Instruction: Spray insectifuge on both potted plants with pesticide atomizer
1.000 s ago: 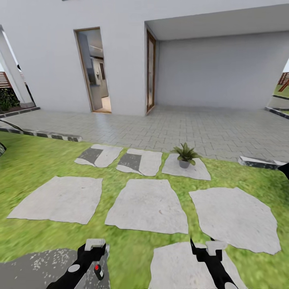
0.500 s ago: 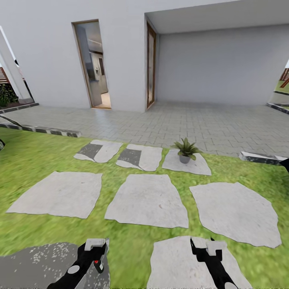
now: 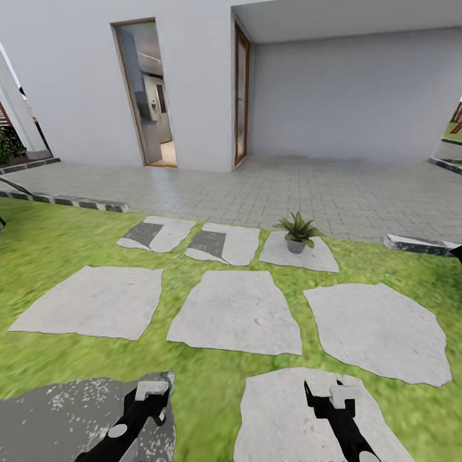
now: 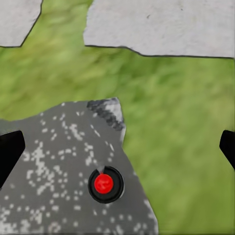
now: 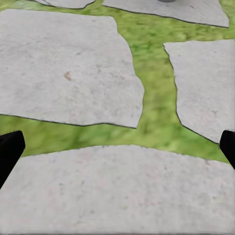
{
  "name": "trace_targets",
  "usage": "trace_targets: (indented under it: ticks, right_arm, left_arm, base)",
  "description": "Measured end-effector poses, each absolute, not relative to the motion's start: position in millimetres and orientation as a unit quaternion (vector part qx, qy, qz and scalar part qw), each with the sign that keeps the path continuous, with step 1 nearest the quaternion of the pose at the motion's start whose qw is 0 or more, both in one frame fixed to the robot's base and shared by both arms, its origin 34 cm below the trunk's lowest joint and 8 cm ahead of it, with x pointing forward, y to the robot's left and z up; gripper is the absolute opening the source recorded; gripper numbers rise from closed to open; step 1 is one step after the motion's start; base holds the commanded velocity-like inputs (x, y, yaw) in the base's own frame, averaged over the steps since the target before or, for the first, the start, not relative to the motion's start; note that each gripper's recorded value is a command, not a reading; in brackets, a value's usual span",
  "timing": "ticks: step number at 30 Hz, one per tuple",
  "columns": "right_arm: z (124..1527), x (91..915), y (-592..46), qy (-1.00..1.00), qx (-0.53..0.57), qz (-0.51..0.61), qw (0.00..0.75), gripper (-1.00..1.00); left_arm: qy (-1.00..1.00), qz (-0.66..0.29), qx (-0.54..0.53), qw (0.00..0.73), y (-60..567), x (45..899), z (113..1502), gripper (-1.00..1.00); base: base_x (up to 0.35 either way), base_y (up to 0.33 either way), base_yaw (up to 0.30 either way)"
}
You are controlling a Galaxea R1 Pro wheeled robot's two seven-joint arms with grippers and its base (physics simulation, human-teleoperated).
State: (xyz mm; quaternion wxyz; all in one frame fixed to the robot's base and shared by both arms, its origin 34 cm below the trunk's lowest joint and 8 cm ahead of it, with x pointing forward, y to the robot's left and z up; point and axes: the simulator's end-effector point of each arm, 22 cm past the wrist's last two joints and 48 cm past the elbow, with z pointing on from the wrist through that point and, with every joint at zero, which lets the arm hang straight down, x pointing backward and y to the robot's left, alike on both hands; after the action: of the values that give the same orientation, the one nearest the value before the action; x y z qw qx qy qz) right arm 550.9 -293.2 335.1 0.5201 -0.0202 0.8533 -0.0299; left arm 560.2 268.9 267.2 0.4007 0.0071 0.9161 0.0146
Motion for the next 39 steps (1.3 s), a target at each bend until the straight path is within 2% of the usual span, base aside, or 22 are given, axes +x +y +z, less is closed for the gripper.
trace_targets:
  ticks: [11, 39]
  right_arm:
    - [302.8, 540.1, -293.3, 0.860, -0.021, -0.030, 0.509, 1.00]
    - [230.8, 501.9, -293.3, 0.897, -0.023, -0.028, 0.440, 1.00]
  left_arm:
    - [0.921, 0.015, 0.007, 0.390, 269.1, 548.5, 235.2, 1.00]
    - [0.949, 0.014, 0.008, 0.316, 268.7, 499.9, 162.7, 1.00]
  base:
    - [0.000, 0.000, 0.017]
    - [0.000, 0.000, 0.095]
